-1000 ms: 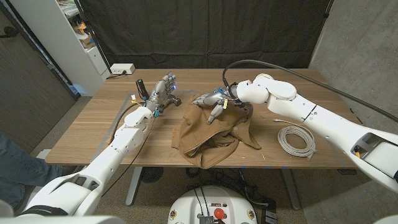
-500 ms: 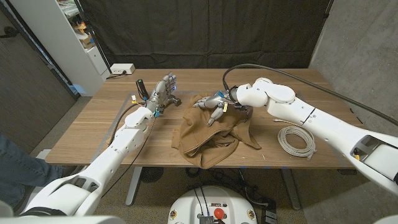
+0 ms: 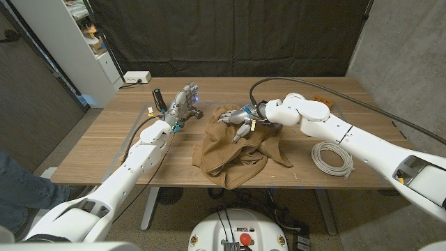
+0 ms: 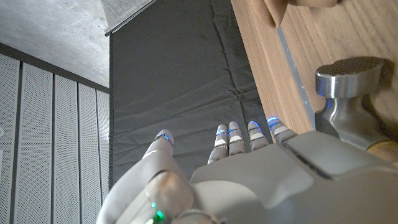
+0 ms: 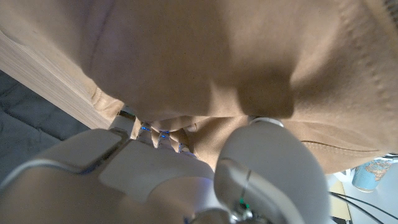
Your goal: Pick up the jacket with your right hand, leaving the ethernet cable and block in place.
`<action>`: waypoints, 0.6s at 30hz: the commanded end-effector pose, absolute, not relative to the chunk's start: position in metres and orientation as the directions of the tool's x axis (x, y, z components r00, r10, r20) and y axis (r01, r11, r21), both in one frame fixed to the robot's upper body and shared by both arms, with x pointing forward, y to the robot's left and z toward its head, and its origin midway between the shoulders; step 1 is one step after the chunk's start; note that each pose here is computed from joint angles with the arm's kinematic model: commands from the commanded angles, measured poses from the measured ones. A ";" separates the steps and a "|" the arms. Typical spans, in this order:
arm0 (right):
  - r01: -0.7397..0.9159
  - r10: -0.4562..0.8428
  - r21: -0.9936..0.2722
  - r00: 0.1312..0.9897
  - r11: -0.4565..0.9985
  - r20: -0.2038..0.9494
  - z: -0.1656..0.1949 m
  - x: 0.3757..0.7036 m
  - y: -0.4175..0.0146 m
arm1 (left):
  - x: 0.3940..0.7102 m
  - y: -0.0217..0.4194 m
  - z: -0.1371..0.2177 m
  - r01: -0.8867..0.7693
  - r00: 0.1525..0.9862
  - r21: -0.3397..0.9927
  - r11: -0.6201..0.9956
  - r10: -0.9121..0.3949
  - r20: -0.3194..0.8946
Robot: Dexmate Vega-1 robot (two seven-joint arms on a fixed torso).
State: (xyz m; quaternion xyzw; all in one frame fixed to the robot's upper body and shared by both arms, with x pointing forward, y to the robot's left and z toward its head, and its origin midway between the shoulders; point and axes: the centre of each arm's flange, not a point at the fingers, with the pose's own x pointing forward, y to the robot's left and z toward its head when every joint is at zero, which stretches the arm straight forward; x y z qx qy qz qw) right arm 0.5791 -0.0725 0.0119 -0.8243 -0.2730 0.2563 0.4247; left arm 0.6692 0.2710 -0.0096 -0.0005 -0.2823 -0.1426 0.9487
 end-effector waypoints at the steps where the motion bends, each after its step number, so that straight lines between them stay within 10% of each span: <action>1: 0.242 0.670 -0.837 0.719 -0.491 -0.185 -0.003 0.592 -0.071 | 0.668 0.271 -0.009 0.271 0.801 0.084 0.959 -0.273 0.532; 18: 0.293 0.713 -0.854 0.691 -0.429 -0.121 -0.013 0.601 -0.073 | 0.672 0.271 -0.009 0.275 0.802 0.075 0.959 -0.271 0.533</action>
